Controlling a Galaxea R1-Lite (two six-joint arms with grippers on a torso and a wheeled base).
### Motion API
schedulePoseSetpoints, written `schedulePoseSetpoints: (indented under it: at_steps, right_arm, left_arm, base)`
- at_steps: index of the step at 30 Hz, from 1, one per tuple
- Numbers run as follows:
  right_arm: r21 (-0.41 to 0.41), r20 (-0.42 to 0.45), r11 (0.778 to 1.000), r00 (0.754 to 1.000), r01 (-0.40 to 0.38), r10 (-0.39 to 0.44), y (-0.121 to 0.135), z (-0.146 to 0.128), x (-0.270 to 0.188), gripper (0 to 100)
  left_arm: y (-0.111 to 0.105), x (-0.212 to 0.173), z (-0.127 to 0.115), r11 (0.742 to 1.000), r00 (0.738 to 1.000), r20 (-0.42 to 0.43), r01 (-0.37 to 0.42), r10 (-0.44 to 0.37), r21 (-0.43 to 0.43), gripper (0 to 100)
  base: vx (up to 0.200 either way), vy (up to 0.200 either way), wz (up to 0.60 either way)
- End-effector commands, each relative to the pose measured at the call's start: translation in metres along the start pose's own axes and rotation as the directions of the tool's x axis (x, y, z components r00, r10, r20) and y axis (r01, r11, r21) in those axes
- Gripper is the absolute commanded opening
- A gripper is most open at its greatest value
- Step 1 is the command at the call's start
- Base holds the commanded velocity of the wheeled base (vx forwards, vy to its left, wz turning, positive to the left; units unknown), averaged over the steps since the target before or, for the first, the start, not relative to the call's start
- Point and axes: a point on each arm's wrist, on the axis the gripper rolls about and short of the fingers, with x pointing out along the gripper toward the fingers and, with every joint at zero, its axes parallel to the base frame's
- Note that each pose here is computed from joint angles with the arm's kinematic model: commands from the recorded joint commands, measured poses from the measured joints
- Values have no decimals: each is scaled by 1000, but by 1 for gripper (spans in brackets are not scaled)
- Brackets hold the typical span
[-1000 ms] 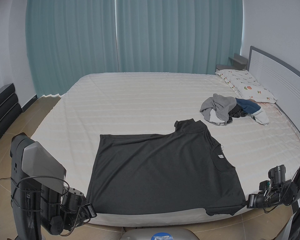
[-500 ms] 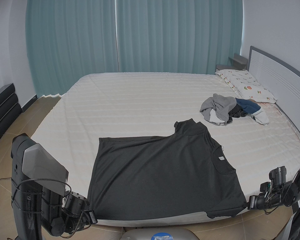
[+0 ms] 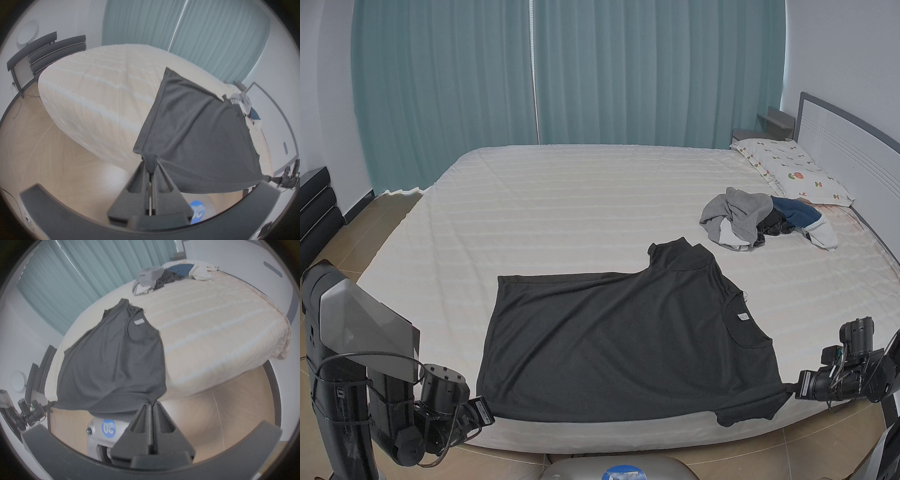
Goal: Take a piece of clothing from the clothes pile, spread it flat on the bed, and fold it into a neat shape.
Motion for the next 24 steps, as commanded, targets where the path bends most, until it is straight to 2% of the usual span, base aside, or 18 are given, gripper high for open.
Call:
schedulePoseSetpoints:
  at_steps: [1,6,16,19,24]
  right_arm:
    - [38,85,999,996,-28,24,6,28,10,0]
    - [56,138,997,990,-52,44,11,47,18,0]
    - [68,156,995,986,-67,56,12,66,40,0]
    - [65,164,995,985,-71,59,13,71,43,0]
    - [50,200,994,976,-95,83,18,79,49,0]
  left_arm:
    - [-7,7,27,996,992,119,51,-42,-71,0]
    - [-10,15,42,992,983,175,72,-53,-103,0]
    - [-28,25,64,985,958,264,140,-109,-101,0]
    - [-30,28,66,988,961,255,130,-104,-89,0]
    - [-34,31,83,987,955,281,127,-94,-102,0]
  base:
    - [0,0,0]
    - [0,0,0]
    - [0,0,0]
    - [0,0,0]
    - [0,0,0]
